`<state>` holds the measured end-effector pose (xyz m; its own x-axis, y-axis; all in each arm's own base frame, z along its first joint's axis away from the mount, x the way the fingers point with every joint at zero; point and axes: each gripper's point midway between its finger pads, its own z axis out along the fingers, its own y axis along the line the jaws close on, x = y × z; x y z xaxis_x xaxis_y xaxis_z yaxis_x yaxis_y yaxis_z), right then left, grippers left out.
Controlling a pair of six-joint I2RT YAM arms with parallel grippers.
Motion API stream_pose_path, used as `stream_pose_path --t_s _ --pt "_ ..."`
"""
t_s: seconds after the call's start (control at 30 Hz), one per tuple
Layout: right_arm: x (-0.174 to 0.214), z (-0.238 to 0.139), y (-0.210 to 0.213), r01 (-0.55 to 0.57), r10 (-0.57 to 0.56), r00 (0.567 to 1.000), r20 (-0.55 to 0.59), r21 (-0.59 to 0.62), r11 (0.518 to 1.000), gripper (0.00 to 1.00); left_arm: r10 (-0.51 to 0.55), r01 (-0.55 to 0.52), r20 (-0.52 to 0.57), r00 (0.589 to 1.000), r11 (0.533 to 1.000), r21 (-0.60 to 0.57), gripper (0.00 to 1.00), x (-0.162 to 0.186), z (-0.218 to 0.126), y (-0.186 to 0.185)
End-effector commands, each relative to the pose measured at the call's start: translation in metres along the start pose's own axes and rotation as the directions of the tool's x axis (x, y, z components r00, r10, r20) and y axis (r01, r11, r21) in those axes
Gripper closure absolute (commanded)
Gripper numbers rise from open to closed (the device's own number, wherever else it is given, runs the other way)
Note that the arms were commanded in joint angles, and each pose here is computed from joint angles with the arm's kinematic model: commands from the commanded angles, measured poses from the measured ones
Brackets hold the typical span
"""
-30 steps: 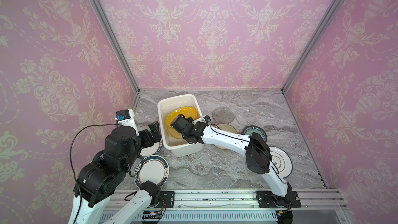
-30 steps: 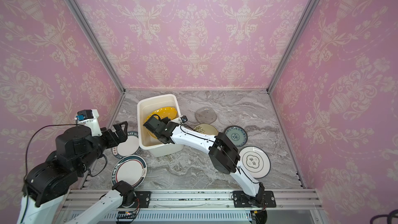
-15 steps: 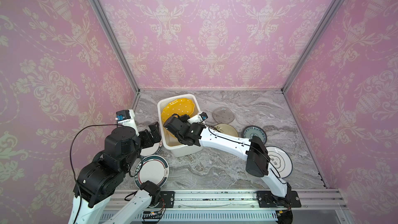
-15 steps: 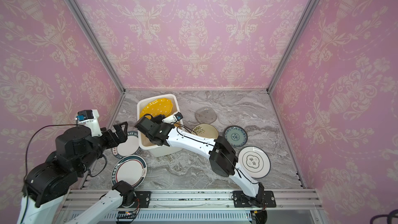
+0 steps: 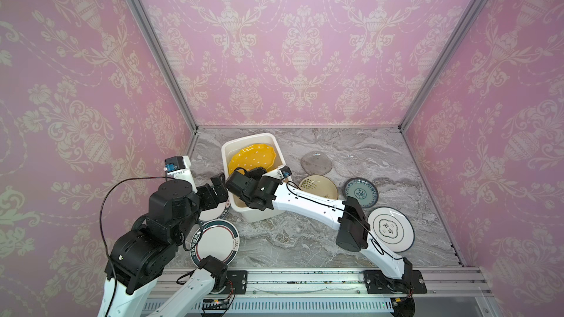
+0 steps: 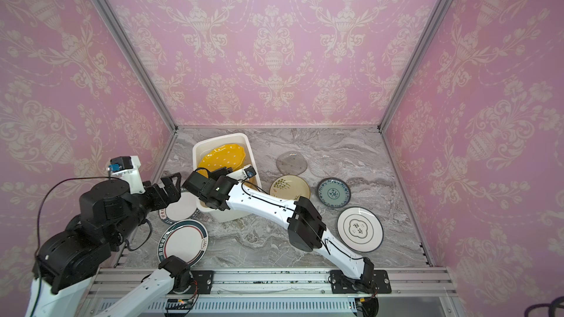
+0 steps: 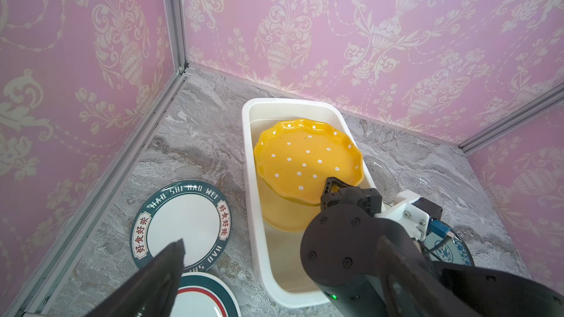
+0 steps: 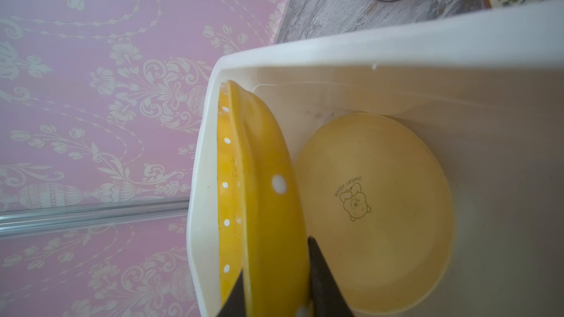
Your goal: Place the plates into the plastic bin on the countertop
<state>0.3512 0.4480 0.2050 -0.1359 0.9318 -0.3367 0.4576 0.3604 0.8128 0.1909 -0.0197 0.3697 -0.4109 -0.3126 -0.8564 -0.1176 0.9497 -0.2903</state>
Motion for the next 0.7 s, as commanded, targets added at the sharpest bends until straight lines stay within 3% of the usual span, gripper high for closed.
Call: stream_pose_path --t_s 0.0,0.67 --pt "-0.013 -0.004 0.009 -0.429 0.432 0.901 0.04 -0.065 0.901 0.88 0.018 -0.017 -0.02 1.0 1.0 0.013 0.01 0.006 0.001 -0.001" --pt "-0.004 0.028 -0.02 -0.258 0.256 0.965 0.057 0.027 0.966 0.82 0.048 -0.049 -0.026 0.998 0.999 -0.015 0.01 0.011 0.002 0.006"
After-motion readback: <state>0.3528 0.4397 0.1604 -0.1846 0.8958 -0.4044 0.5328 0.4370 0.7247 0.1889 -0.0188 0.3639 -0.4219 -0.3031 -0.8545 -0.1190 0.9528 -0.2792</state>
